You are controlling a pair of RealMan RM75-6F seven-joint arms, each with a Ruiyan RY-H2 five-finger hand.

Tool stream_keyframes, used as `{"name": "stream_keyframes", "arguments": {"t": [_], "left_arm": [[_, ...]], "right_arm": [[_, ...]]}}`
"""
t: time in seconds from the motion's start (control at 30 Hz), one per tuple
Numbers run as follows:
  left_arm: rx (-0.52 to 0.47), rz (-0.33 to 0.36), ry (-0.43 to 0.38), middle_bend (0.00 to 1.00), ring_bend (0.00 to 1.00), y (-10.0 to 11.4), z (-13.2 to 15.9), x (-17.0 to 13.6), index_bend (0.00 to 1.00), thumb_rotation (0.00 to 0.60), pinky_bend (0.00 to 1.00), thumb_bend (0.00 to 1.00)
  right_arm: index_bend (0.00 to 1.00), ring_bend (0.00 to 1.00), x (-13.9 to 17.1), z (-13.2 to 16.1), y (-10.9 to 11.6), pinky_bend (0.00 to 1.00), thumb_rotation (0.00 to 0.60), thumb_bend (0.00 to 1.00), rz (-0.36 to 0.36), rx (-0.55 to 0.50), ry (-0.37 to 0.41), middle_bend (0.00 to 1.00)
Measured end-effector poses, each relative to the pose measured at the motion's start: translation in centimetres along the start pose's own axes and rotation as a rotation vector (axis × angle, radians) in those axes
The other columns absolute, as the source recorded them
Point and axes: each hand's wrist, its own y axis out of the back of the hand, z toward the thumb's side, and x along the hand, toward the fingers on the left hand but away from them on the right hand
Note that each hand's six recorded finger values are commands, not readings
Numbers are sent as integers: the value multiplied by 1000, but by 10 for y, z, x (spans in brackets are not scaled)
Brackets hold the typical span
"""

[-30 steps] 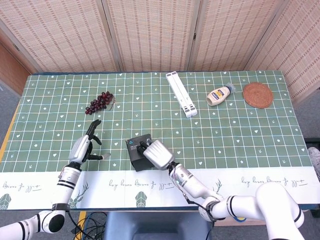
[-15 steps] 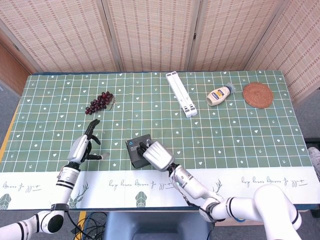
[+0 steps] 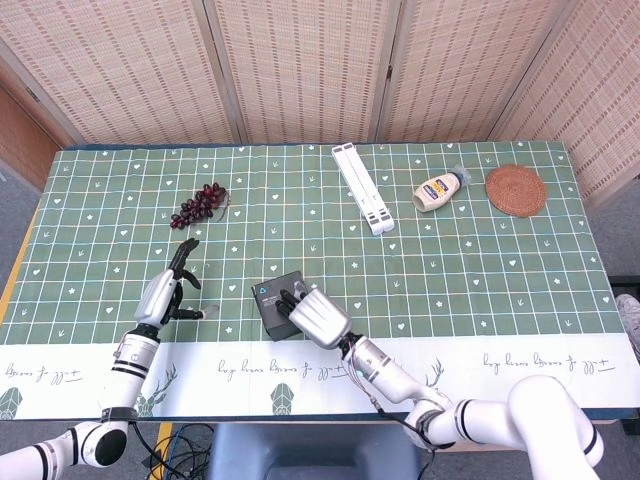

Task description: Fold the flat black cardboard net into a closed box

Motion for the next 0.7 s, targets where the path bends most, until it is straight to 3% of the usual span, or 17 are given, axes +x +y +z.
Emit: {"name": "stream_keyframes", "arguments": {"t": [0.13, 0.3, 0.7], "left_arm": [[-3, 2, -1, 0, 460, 0, 0, 0, 0, 600, 804, 53], [-6, 4, 0, 0, 460, 1, -1, 0, 0, 600, 804, 54], [2, 10, -7, 0, 448, 4, -1, 0, 0, 600, 801, 53]], "right_arm": [[324, 671, 0, 0, -3, 966, 600, 357, -6, 26, 3, 424], [331, 675, 0, 0, -8, 966, 600, 463, -8, 53, 10, 434], [333, 674, 2, 1, -1, 966, 600, 475, -38, 39, 9, 405]]}}
